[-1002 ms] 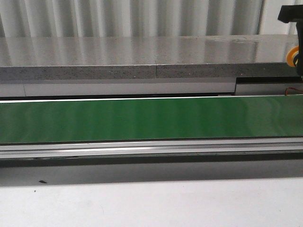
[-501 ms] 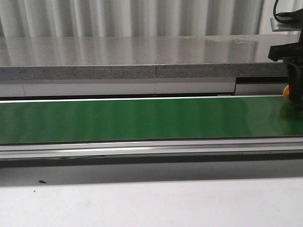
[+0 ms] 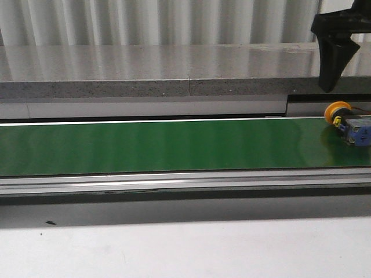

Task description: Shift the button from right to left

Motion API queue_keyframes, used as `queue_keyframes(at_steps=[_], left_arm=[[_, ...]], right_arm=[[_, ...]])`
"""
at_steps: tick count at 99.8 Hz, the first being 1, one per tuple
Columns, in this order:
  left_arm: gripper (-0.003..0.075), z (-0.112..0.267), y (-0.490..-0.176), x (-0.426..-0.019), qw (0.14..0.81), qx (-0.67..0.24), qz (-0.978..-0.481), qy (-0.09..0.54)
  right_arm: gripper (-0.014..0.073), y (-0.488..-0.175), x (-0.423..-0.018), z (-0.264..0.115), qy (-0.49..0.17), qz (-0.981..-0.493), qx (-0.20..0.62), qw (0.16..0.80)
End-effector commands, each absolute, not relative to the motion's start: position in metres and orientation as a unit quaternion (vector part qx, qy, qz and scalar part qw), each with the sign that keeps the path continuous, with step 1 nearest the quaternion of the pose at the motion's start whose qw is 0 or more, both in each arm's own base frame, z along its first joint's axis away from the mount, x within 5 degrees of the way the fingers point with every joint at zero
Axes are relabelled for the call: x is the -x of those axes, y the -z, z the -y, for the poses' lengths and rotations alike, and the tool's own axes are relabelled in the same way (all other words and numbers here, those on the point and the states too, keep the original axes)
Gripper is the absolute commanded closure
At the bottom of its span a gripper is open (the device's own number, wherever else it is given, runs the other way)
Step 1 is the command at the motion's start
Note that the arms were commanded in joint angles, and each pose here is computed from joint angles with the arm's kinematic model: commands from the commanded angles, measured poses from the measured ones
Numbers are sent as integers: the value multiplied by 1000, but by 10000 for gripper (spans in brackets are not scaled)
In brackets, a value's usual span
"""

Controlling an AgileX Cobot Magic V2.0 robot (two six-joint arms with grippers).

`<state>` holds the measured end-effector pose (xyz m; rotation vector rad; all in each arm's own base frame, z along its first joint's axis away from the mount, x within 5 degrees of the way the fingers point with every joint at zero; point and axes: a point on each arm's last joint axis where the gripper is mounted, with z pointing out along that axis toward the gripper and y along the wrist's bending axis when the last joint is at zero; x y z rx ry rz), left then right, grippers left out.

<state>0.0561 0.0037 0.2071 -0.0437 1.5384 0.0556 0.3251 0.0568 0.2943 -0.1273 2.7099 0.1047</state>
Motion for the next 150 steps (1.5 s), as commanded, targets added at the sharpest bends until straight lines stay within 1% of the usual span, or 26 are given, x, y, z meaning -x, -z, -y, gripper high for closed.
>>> queue_keyframes(at_steps=[1, 3, 10, 22, 24, 27, 34, 37, 41, 53, 65, 86, 100, 128, 138, 150], left_arm=[[741, -3, -203, -55, 742, 22, -670, -20], [741, -3, -203, -55, 742, 22, -670, -20], [741, -3, -203, -55, 742, 22, -670, -20], [741, -3, -203, -55, 742, 22, -670, -20], [741, -3, -203, -55, 742, 22, -670, -20], [741, -3, -203, -55, 742, 22, -670, -20], [741, -3, -203, -55, 742, 22, -670, -20], [741, -3, -203, -55, 742, 22, -670, -20], [741, -3, -203, -55, 742, 22, -670, -20], [741, -3, -203, -55, 742, 22, -670, -20], [741, -3, -203, -55, 742, 22, -670, -20], [741, -3, -203, -55, 742, 22, -670, -20], [741, -3, -203, -55, 742, 22, -670, -20], [741, -3, -203, -55, 742, 22, -670, -20], [741, -3, -203, -55, 742, 22, -670, -20], [741, -3, -203, -55, 742, 22, -670, -20]], right_arm=[[15, -320, -307, -62, -45, -957, 64, 280], [33, -320, -302, -62, -46, -956, 65, 284], [160, -321, -287, -63, -50, -952, 71, 292], [440, -322, -260, -58, -53, -945, 72, 314], [468, -322, -255, -57, -53, -943, 72, 320], [533, -323, -249, -56, -53, -940, 73, 328], [639, -326, -233, -52, -54, -932, 73, 351], [670, -329, -226, -50, -56, -927, 73, 363], [659, -329, -218, -49, -57, -924, 72, 370], [663, -332, -193, -43, -61, -911, 71, 402], [663, -336, -168, -37, -66, -886, 70, 454], [663, -335, -126, -28, -76, -841, 67, 531], [663, -327, -99, -22, -81, -813, 65, 572], [663, -302, -59, -13, -86, -779, 63, 618], [663, -296, -52, -12, -87, -772, 62, 627], [663, -297, -49, -11, -89, -762, 61, 639]])
